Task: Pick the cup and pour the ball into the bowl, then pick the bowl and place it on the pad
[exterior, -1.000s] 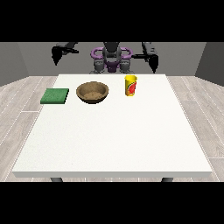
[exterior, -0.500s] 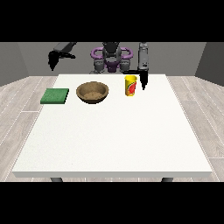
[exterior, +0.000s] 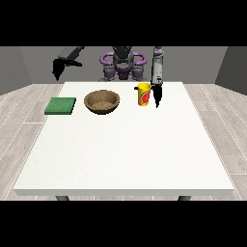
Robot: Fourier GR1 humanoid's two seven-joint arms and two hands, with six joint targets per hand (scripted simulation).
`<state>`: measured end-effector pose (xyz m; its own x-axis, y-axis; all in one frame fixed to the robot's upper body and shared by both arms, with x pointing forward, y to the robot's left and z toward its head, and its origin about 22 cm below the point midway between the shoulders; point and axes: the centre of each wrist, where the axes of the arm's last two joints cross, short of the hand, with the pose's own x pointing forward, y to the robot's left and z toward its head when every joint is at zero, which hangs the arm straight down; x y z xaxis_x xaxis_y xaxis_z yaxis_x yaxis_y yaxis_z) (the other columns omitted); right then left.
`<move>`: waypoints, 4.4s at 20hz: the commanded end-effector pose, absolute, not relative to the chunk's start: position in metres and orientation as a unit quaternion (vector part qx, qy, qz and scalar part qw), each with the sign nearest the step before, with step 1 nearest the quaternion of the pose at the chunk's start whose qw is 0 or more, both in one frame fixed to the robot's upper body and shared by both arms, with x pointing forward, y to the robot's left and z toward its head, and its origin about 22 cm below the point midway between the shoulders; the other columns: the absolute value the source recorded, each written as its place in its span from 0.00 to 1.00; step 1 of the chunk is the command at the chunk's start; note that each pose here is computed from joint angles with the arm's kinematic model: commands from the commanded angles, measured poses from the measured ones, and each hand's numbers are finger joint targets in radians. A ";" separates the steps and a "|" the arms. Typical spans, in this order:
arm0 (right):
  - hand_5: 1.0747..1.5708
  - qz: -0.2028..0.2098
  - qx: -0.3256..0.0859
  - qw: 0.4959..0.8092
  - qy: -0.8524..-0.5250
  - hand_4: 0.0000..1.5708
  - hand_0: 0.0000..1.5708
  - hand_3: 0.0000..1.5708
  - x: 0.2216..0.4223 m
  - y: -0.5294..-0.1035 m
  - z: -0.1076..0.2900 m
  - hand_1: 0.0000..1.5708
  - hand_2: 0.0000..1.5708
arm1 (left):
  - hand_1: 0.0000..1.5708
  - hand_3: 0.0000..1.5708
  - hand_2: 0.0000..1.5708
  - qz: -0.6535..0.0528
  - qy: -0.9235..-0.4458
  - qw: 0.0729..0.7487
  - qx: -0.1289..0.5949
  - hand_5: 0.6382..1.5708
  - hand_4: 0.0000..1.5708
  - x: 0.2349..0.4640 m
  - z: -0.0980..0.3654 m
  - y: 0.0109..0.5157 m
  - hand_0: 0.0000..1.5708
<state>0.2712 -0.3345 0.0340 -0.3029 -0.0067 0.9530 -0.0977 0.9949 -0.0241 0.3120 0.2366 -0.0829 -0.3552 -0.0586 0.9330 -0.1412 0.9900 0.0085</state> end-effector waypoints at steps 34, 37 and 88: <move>0.99 0.001 0.004 0.680 -0.734 0.00 0.00 0.00 0.256 -0.386 -0.018 0.00 0.00 | 0.93 1.00 1.00 -0.284 -0.693 0.551 0.368 0.70 1.00 0.387 0.017 0.267 0.93; 1.00 0.004 0.011 0.658 -0.753 0.00 0.00 0.00 0.271 -0.398 -0.001 0.00 0.00 | 0.95 1.00 1.00 -0.288 -0.698 0.516 0.404 0.68 1.00 0.400 0.031 0.238 0.95; 0.99 -0.036 0.039 0.676 -0.735 0.19 0.00 0.00 0.293 -0.351 -0.023 0.00 0.00 | 0.00 0.00 0.00 -0.133 -0.713 0.625 0.290 0.98 0.00 0.371 0.040 0.122 0.00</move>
<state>0.2793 -0.3774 -0.0249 -0.0442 -0.0880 0.9951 0.0151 0.9959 0.0888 0.3828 0.1041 0.0464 -0.0767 -0.8060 0.5870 -0.2043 0.5889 0.7819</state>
